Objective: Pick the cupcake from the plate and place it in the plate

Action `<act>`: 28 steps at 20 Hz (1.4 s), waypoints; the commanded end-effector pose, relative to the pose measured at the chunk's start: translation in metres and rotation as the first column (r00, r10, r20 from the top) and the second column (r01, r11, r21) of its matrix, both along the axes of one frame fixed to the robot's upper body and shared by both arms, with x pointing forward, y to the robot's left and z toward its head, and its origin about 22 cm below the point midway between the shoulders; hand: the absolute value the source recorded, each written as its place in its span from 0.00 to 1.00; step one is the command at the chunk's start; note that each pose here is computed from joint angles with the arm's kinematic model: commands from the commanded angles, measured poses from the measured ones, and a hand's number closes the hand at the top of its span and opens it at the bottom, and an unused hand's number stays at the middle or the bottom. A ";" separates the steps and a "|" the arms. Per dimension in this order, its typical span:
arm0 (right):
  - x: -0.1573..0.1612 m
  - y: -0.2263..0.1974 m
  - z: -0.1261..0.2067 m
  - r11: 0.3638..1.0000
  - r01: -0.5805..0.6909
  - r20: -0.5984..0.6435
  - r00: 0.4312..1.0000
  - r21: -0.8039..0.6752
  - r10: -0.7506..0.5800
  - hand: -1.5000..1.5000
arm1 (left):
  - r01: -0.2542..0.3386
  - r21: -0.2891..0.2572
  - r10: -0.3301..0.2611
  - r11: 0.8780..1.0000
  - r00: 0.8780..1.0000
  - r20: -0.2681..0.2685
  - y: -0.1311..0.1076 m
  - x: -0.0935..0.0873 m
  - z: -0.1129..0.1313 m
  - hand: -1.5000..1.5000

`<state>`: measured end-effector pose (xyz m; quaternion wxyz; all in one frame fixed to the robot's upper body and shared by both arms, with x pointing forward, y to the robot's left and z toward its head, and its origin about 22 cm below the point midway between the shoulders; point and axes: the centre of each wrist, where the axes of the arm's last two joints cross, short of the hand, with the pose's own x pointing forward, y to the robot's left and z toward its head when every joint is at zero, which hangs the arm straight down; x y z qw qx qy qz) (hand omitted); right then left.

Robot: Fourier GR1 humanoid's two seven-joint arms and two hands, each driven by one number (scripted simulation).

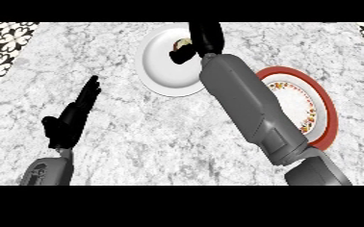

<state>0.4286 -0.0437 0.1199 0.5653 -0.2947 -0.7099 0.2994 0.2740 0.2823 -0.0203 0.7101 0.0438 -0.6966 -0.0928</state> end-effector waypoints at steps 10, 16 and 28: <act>0.008 -0.015 -0.002 0.904 0.098 0.018 0.993 0.417 -0.115 0.00 | -0.017 0.010 0.017 1.000 1.000 -0.009 -0.006 0.007 0.001 0.50; 0.011 -0.067 -0.027 0.777 0.075 -0.014 0.996 0.625 -0.084 0.00 | -0.045 -0.007 0.045 0.999 0.999 -0.015 0.002 -0.004 -0.001 0.50; 0.003 -0.214 -0.072 0.804 -0.052 0.055 0.998 0.593 0.024 0.00 | -0.042 -0.008 0.042 0.999 0.999 -0.012 0.016 -0.025 -0.001 0.50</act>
